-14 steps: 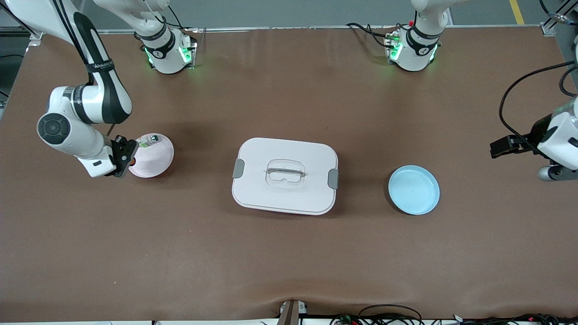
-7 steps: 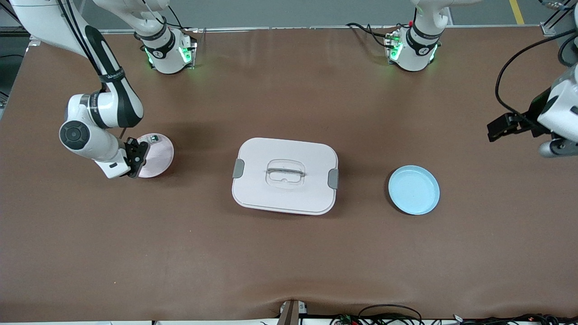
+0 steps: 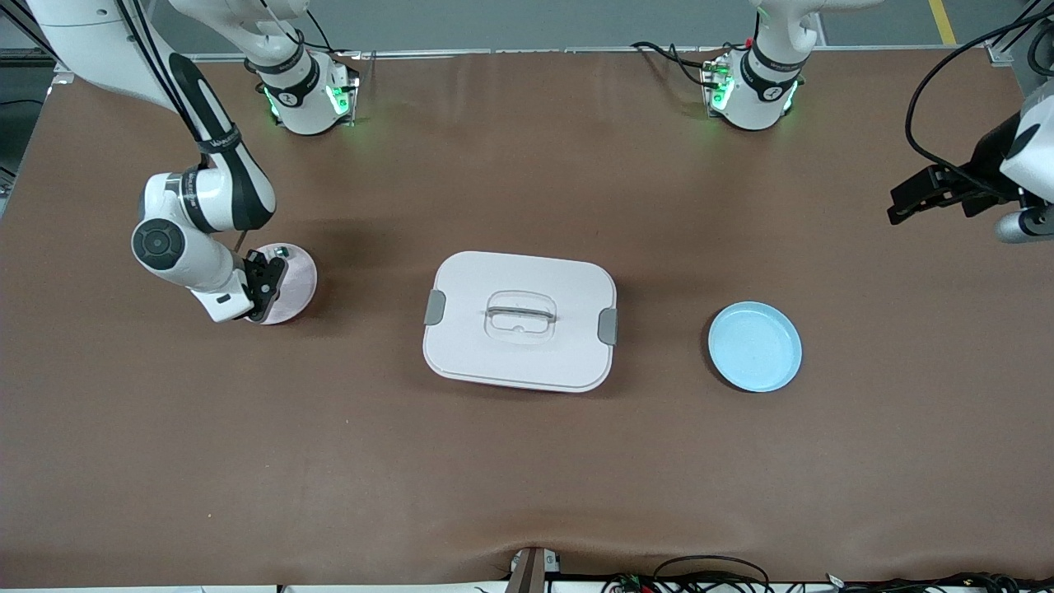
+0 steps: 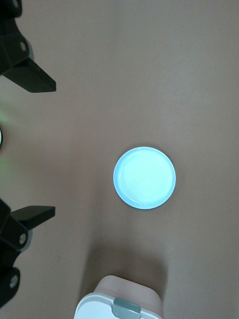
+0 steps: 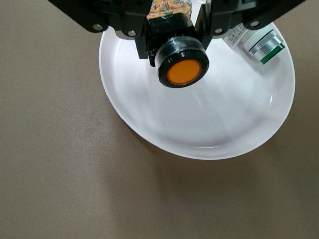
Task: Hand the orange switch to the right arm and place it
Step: 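Lower the switch with the right gripper onto the pink plate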
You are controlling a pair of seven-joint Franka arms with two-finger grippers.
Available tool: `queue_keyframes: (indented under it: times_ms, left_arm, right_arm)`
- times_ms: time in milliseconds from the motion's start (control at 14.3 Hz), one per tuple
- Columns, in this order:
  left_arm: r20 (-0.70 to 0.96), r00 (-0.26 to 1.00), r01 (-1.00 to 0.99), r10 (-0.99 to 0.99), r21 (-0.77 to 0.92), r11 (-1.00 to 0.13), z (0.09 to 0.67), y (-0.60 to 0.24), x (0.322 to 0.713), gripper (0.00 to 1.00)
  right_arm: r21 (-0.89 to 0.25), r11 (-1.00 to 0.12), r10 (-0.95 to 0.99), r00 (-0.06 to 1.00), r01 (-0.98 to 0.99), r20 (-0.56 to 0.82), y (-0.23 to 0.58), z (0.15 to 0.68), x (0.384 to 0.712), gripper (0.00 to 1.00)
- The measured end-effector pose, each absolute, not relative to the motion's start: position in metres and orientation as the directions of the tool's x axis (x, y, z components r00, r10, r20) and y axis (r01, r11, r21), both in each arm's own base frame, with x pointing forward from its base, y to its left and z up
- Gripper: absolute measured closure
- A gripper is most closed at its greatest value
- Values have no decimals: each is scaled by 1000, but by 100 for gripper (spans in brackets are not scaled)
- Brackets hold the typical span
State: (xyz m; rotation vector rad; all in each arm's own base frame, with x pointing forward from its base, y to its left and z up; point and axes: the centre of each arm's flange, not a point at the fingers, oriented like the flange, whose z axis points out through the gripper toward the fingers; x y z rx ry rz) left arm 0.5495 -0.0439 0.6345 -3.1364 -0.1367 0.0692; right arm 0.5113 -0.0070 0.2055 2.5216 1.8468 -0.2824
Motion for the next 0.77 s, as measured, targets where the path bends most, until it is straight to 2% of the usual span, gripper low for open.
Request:
queue_keyframes:
  times_ms: [771]
  left_arm:
    - [-48, 995, 86, 87, -5, -996, 629, -44, 546, 0]
  right_arm:
    - [-83, -320, 942, 308, 944, -133, -8, 195, 501, 59]
